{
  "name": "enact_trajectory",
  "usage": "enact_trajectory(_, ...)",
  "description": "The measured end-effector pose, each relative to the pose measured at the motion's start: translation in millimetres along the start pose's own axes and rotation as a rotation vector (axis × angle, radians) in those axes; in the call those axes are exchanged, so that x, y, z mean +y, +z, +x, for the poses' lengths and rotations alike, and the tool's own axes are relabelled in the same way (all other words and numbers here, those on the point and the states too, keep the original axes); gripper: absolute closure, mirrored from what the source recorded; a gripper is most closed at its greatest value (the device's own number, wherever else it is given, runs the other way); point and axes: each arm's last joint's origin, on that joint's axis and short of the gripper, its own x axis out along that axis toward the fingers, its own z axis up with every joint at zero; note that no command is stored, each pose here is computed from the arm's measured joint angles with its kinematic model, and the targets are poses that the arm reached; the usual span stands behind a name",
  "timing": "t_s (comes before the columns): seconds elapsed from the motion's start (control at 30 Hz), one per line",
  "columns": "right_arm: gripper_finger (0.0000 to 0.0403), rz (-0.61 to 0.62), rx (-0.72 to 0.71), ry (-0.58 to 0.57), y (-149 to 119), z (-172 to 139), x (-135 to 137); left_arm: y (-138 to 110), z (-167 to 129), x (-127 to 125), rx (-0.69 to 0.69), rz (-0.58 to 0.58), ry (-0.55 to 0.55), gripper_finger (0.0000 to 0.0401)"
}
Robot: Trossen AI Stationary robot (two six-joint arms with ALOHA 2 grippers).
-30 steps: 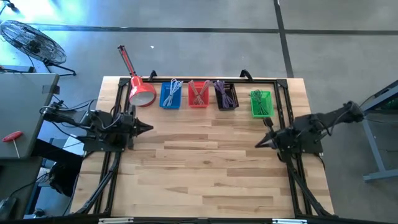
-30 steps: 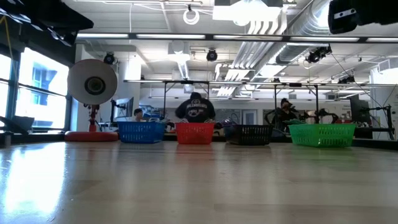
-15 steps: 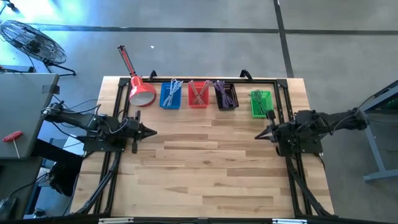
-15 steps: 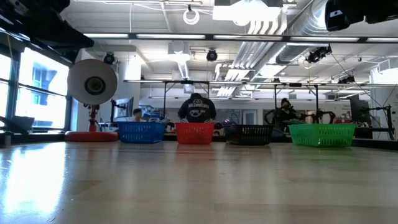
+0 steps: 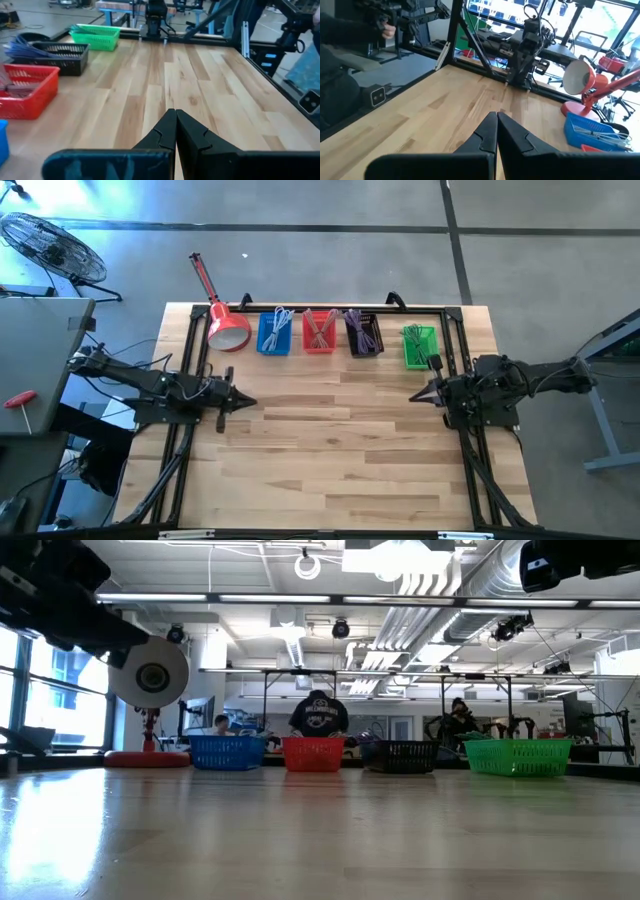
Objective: Pick & Place USB Port
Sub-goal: Return to Home Position
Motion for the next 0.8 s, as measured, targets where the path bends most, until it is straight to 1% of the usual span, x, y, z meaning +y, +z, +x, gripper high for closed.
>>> enact_trajectory(0.17, 0.0403, 0.009, 0.001, 0.0, -0.1, 0.0, 0.0, -17.7, 3.9, 1.0, 0.006, -0.042, -0.01, 0.0401)
enact_trajectory(0.27, 0.0403, 0.0, -0.001, -0.007, 0.1, -0.1, -0.2, -23.5, 5.3, 0.9, -0.022, -0.058, -0.032, 0.0401)
enact_trajectory(0.3, 0.0403, -0.003, -0.004, -0.008, 0.4, -0.3, -0.3, -23.4, 5.6, 0.7, -0.045, -0.064, -0.039, 0.0401)
enact_trajectory(0.4, 0.0403, -0.015, -0.007, -0.009, 0.7, -0.4, -0.4, -22.3, 5.4, 0.8, -0.056, -0.059, -0.036, 0.0401)
enact_trajectory(0.57, 0.0403, -0.022, -0.012, -0.013, 1.0, -1.5, -0.4, -19.9, 4.3, 0.2, -0.083, -0.01, -0.054, 0.0401)
enact_trajectory(0.8, 0.0403, -0.029, -0.071, -0.063, 5.3, -12.8, -1.1, -19.8, 4.1, 0.2, -0.089, 0.004, -0.059, 0.0401)
